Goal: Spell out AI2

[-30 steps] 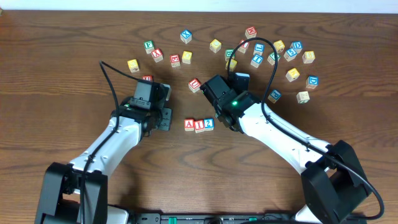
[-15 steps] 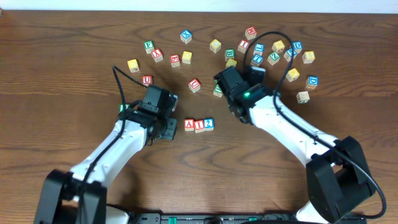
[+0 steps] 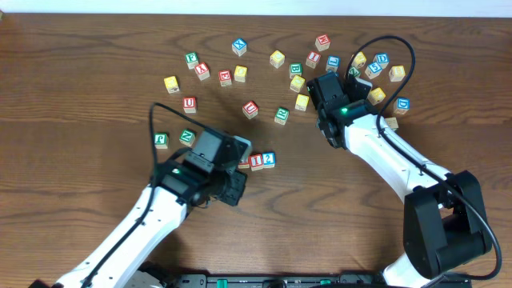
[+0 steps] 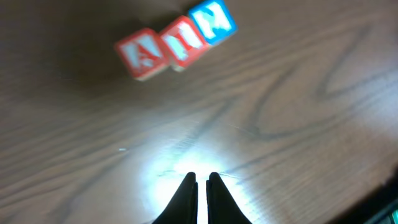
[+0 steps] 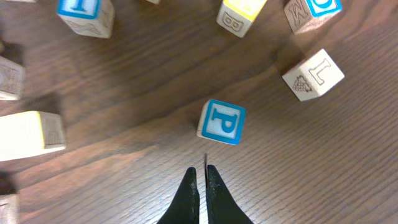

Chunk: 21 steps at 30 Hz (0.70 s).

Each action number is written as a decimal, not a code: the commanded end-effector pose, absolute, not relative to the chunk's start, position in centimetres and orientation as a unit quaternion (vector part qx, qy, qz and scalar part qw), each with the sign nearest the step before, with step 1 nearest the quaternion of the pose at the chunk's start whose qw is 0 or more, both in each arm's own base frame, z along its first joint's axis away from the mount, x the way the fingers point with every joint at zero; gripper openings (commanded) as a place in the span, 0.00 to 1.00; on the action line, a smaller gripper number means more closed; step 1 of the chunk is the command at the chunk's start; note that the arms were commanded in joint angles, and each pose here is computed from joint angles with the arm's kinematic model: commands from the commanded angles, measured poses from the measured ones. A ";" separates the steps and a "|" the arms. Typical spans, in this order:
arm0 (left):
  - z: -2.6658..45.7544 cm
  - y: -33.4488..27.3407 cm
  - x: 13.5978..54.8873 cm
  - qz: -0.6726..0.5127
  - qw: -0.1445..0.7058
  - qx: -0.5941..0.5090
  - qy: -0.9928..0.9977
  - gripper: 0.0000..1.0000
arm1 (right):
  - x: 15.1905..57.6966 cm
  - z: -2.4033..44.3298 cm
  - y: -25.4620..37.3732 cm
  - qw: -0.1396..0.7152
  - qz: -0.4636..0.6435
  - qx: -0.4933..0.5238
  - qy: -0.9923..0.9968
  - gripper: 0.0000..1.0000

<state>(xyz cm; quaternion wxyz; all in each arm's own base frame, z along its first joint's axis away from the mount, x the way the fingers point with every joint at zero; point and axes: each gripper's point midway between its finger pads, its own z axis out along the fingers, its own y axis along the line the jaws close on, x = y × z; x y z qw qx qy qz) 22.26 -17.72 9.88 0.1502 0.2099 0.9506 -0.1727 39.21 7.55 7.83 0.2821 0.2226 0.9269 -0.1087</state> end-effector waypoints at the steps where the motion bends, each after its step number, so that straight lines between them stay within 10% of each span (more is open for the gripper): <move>1: 9.2 -19.5 21.9 -0.183 0.130 0.228 0.947 0.07 | 38.6 6.4 6.7 0.271 -0.119 0.231 0.927 0.01; 21: 2.7 -22.6 23.3 -0.153 0.098 0.249 0.951 0.07 | 38.6 6.1 7.2 0.269 -0.106 0.229 0.930 0.01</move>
